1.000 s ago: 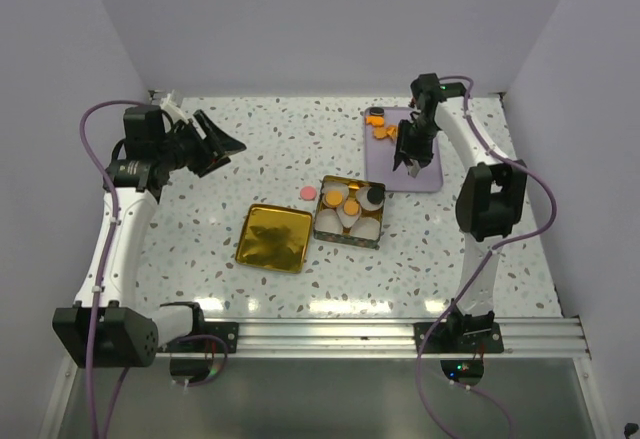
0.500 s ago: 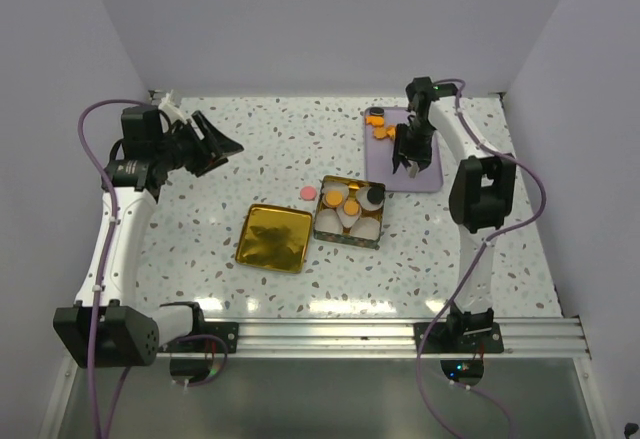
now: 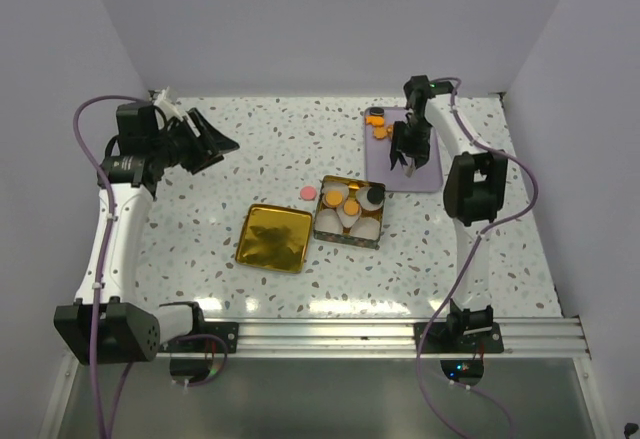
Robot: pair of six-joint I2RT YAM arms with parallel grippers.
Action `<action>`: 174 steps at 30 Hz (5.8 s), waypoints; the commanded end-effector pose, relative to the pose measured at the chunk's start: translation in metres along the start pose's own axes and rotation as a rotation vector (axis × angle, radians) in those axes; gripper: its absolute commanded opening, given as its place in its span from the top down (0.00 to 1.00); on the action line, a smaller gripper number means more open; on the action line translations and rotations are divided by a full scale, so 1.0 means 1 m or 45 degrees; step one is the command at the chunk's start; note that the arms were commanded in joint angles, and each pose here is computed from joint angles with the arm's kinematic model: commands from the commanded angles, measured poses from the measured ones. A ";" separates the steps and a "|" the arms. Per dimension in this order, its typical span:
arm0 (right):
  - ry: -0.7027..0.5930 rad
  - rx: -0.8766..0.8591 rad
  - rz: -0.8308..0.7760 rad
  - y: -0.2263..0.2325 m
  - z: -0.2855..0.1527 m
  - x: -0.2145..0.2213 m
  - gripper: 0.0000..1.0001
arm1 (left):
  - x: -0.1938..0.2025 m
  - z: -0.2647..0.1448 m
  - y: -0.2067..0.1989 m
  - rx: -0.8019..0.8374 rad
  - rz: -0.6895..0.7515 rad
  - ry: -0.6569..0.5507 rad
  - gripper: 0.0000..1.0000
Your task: Pack the cookies
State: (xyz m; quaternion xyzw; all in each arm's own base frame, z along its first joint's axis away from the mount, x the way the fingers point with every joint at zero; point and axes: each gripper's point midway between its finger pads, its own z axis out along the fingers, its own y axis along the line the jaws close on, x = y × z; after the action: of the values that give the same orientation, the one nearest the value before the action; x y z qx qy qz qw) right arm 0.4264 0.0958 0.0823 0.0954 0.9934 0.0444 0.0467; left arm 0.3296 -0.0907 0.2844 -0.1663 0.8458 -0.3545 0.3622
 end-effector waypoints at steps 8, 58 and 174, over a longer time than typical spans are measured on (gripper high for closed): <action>-0.016 -0.043 0.009 0.007 0.005 -0.015 0.50 | -0.019 -0.006 -0.011 0.026 0.053 -0.039 0.38; 0.076 -0.675 -0.277 0.108 -0.122 0.269 0.81 | -0.007 -0.037 -0.019 0.006 0.034 -0.095 0.38; 0.024 -0.318 0.003 0.068 -0.008 -0.011 0.83 | 0.018 0.021 0.059 -0.215 -0.040 0.108 0.39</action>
State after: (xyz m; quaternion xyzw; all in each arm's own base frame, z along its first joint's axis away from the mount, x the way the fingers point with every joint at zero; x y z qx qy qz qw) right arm 0.4433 0.1563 0.0650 0.0893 0.9858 0.1405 0.0203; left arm 0.3177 -0.0738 0.2010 -0.2117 0.8937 -0.2935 0.2652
